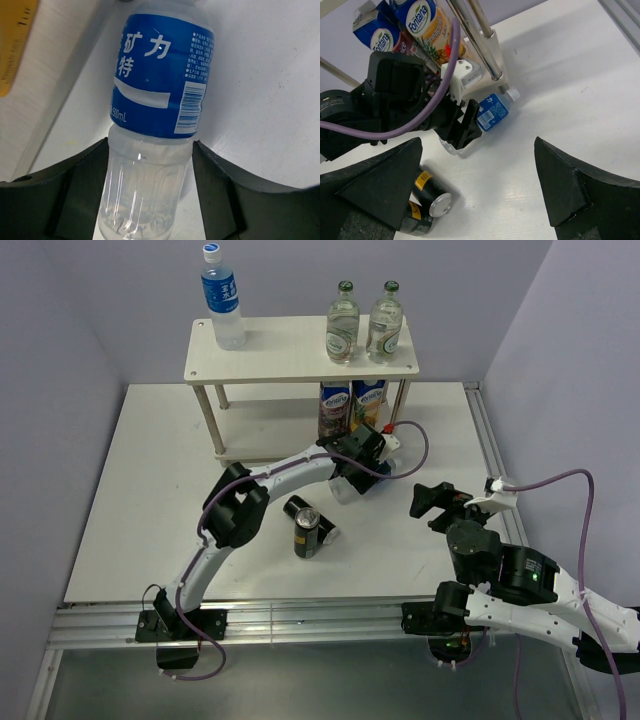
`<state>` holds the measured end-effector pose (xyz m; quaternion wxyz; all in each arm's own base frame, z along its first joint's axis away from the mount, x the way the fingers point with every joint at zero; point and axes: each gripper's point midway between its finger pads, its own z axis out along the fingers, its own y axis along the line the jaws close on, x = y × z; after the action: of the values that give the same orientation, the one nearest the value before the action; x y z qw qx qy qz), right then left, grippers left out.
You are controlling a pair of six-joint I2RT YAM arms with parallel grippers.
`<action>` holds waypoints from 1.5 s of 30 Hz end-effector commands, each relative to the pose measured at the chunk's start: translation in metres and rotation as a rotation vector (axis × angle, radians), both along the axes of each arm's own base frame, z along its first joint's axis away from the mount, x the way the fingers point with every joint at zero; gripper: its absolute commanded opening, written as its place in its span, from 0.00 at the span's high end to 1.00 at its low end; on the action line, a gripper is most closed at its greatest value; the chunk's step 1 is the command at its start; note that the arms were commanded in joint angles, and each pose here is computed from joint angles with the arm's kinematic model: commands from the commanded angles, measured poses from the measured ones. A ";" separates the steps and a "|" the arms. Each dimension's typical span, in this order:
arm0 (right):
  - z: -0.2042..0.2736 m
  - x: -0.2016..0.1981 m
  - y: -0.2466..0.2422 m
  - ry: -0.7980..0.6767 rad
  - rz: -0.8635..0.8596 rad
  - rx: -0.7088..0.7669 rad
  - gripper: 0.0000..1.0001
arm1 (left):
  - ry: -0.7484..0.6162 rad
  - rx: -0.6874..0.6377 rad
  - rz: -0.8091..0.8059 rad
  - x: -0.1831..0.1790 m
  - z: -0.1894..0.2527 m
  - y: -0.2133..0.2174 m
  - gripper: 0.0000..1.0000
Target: Place and organize the beverage onto the shelf
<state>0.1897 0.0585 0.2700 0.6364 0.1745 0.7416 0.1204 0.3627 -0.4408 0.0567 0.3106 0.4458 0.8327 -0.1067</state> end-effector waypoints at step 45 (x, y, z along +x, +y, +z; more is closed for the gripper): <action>-0.004 0.006 0.009 -0.009 -0.025 0.003 0.00 | -0.845 -0.980 0.277 -0.094 0.469 0.121 1.00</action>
<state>0.1924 0.1245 0.2807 0.6059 0.1541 0.7444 0.2345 0.2740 -0.4129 0.2657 0.5554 0.3695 0.7292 -0.1525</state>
